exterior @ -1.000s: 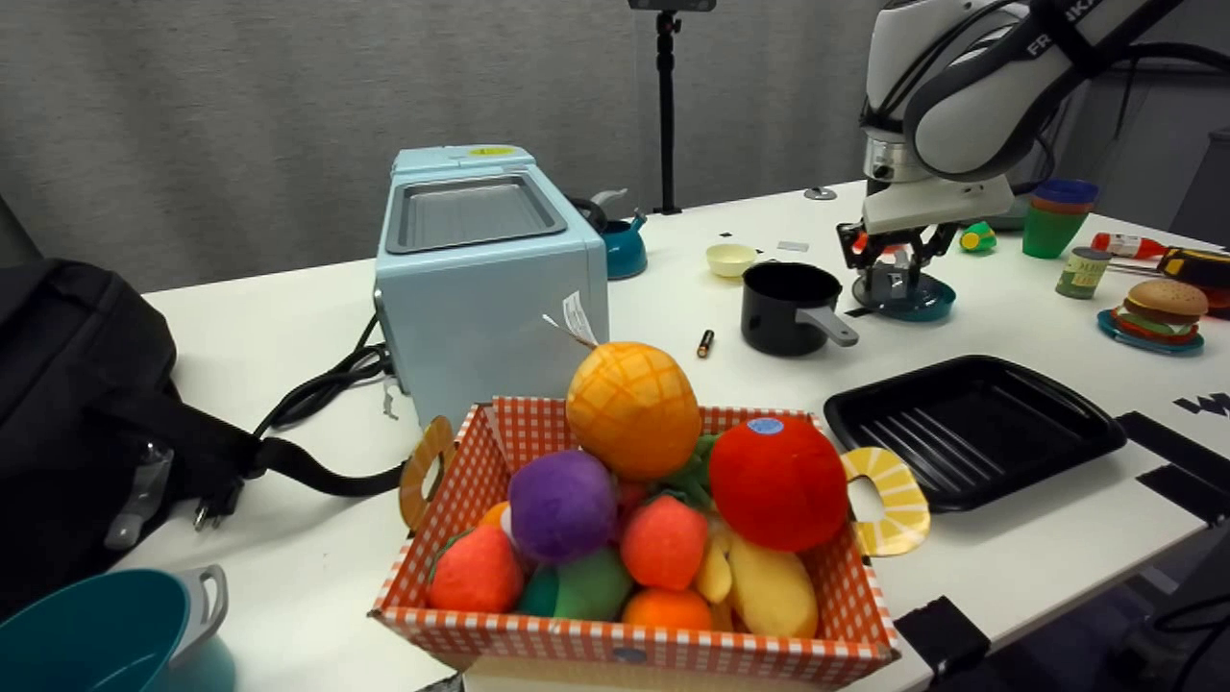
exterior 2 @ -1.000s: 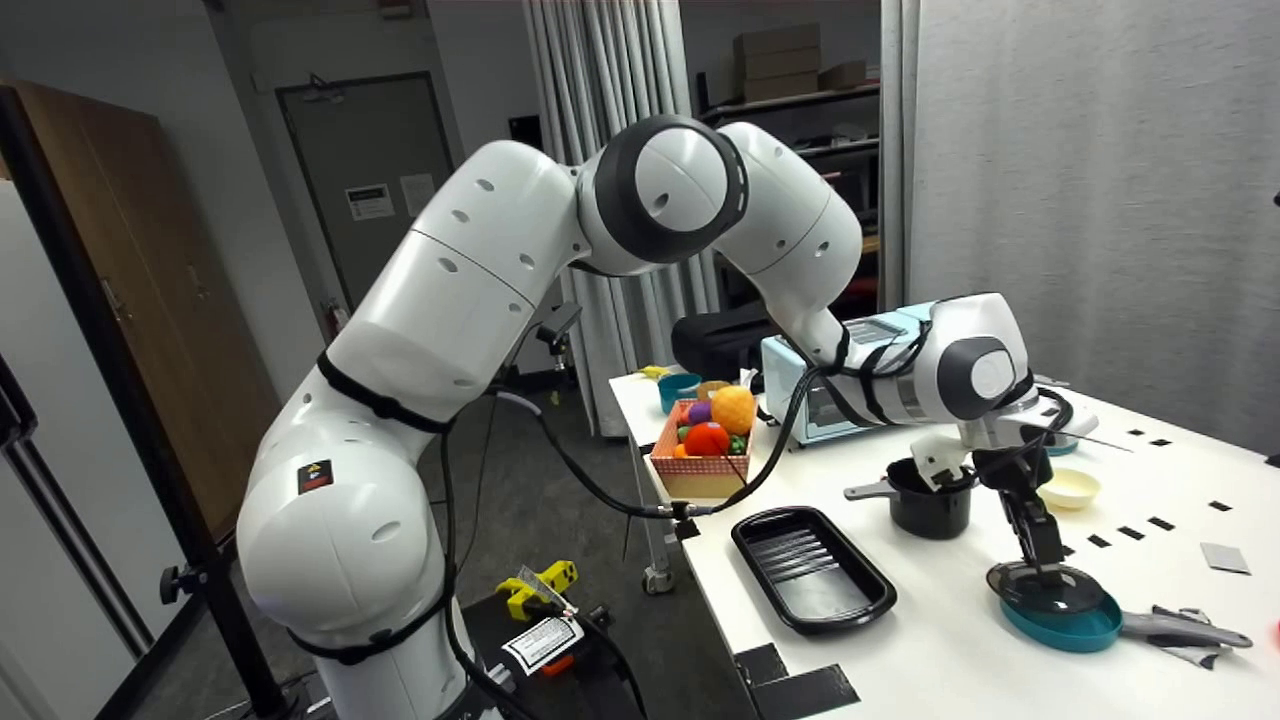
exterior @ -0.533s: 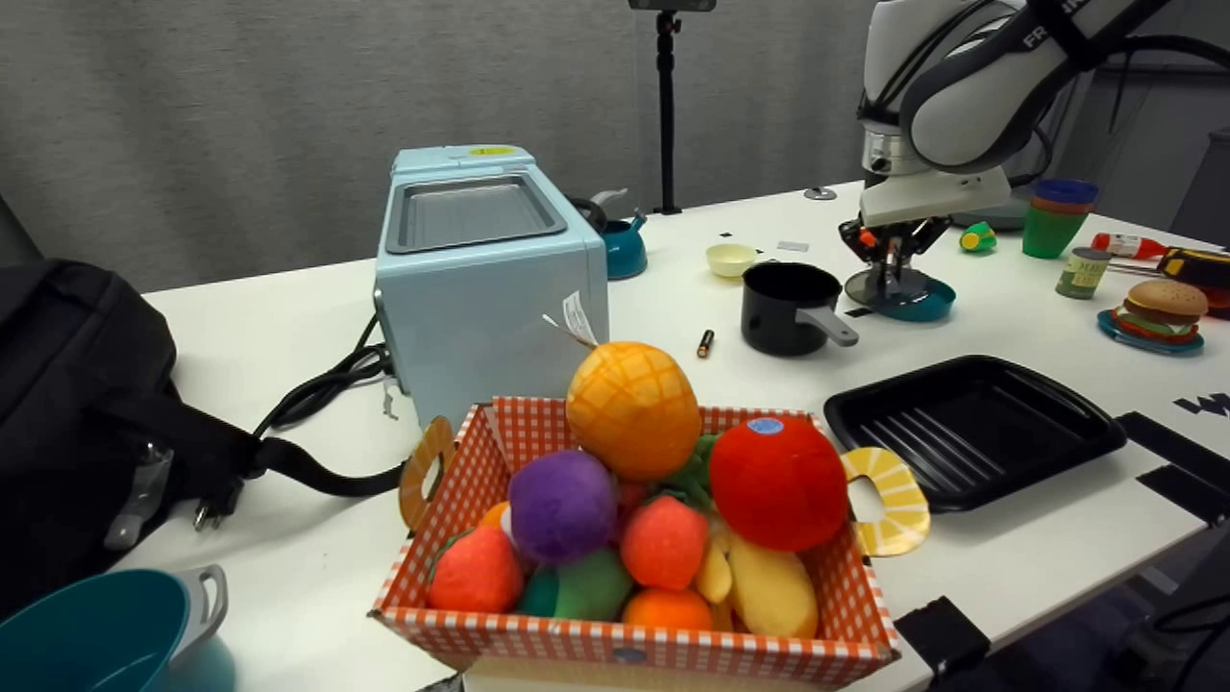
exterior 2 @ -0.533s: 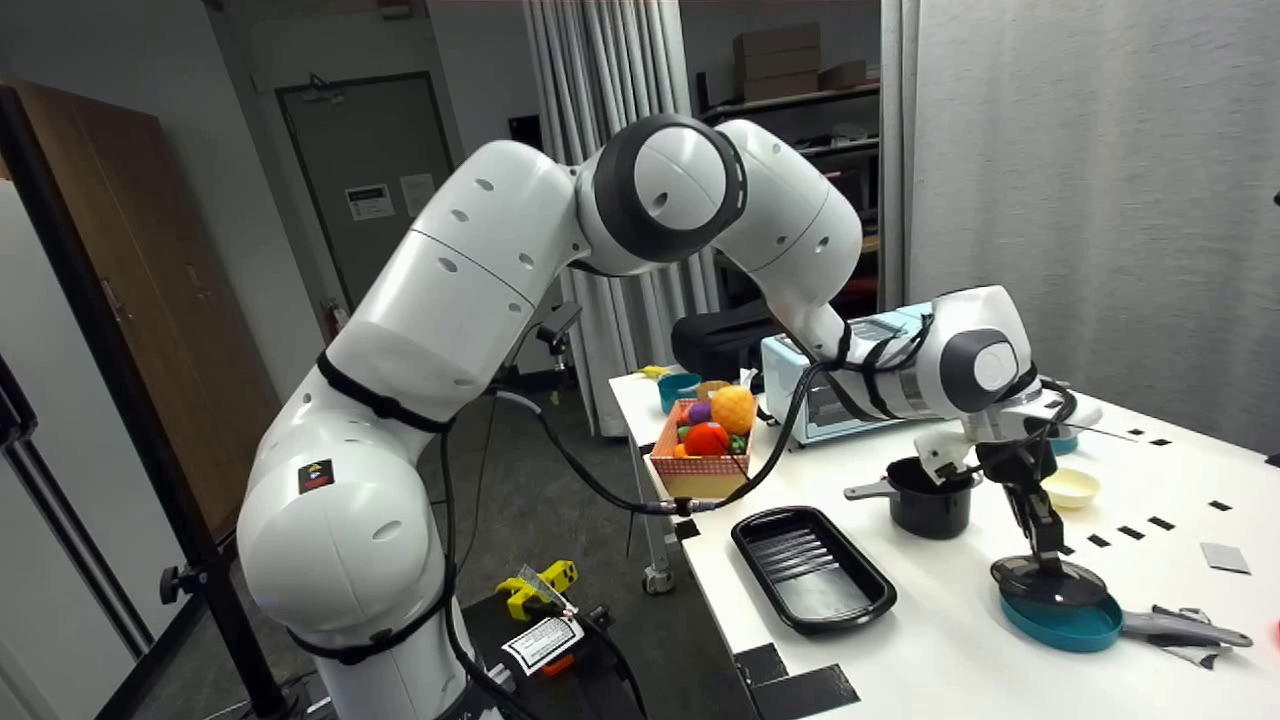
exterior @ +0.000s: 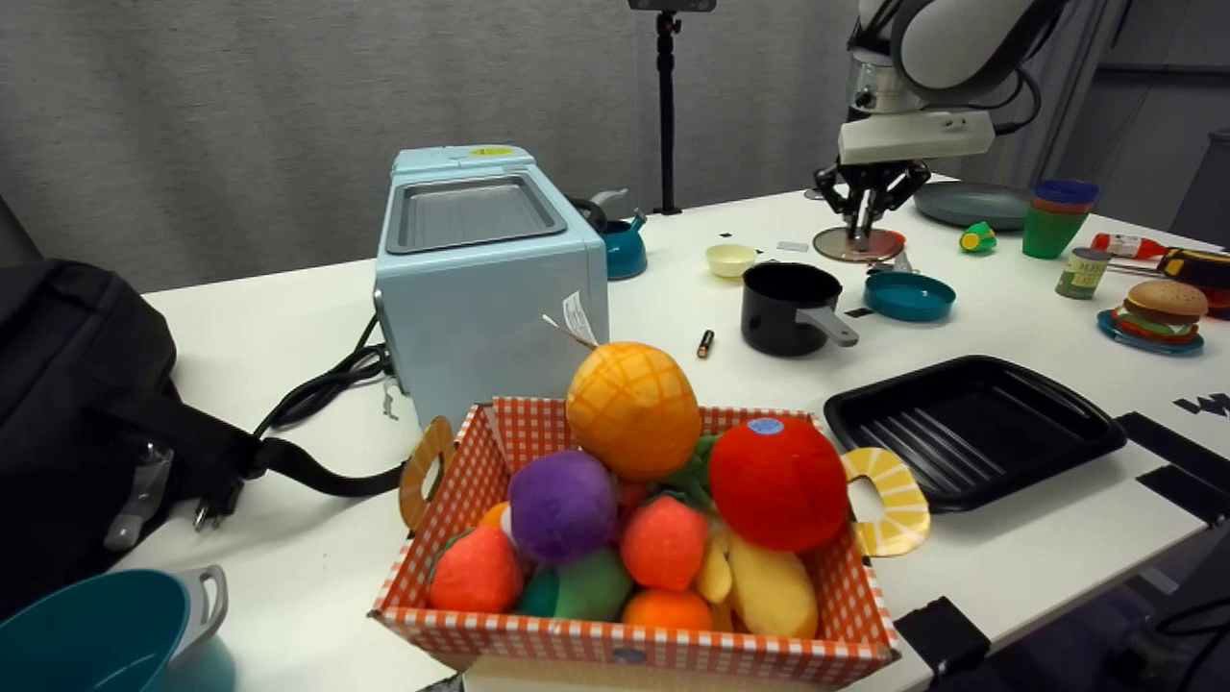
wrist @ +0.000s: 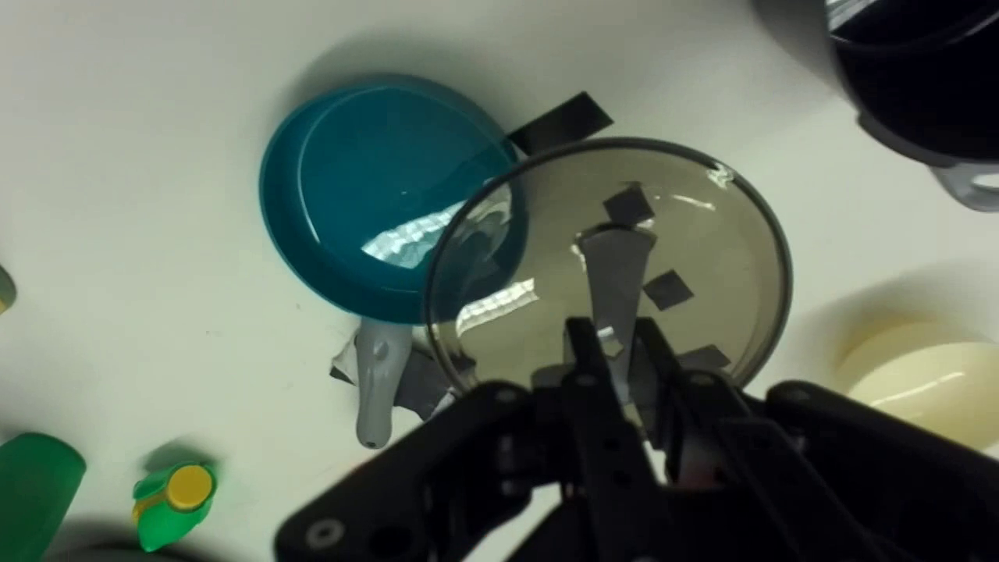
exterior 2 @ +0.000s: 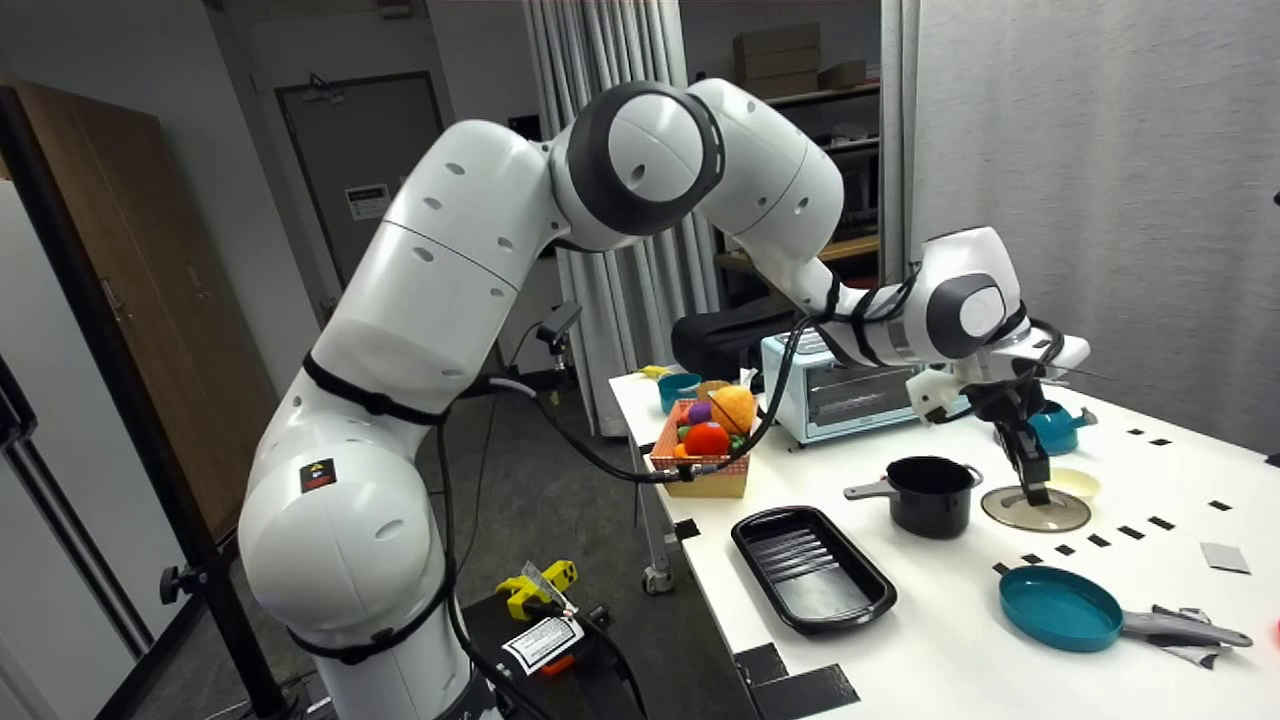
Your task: Remove the lid from the blue pan and put it on the black pot
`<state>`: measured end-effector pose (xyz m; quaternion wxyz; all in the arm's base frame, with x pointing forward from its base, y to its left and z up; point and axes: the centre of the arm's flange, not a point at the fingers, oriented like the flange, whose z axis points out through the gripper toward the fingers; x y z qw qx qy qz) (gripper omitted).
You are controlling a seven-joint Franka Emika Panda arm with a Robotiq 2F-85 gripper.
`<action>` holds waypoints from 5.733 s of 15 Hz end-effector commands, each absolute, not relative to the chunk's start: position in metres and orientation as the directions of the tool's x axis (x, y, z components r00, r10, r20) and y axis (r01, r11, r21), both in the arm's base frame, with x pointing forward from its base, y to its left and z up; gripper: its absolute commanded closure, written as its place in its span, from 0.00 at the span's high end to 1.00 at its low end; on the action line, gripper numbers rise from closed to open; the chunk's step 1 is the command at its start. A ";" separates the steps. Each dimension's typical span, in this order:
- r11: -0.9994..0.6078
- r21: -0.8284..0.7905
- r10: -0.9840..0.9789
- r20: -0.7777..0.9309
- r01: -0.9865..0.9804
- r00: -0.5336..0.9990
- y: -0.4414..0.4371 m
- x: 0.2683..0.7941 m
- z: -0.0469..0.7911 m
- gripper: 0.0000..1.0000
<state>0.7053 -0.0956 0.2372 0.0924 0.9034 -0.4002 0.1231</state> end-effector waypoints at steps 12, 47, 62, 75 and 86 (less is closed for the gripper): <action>-0.695 -0.156 -0.719 0.154 -0.702 0.677 -0.008 0.718 0.259 0.04; -0.831 -0.178 -0.556 0.243 -0.526 0.795 -0.089 0.618 0.384 1.00; -0.848 -0.174 -0.530 0.276 -0.501 0.802 -0.106 0.595 0.415 1.00; -0.848 -0.174 -0.530 0.275 -0.501 0.802 -0.106 0.595 0.415 1.00; -0.848 -0.174 -0.530 0.275 -0.501 0.802 -0.106 0.595 0.415 1.00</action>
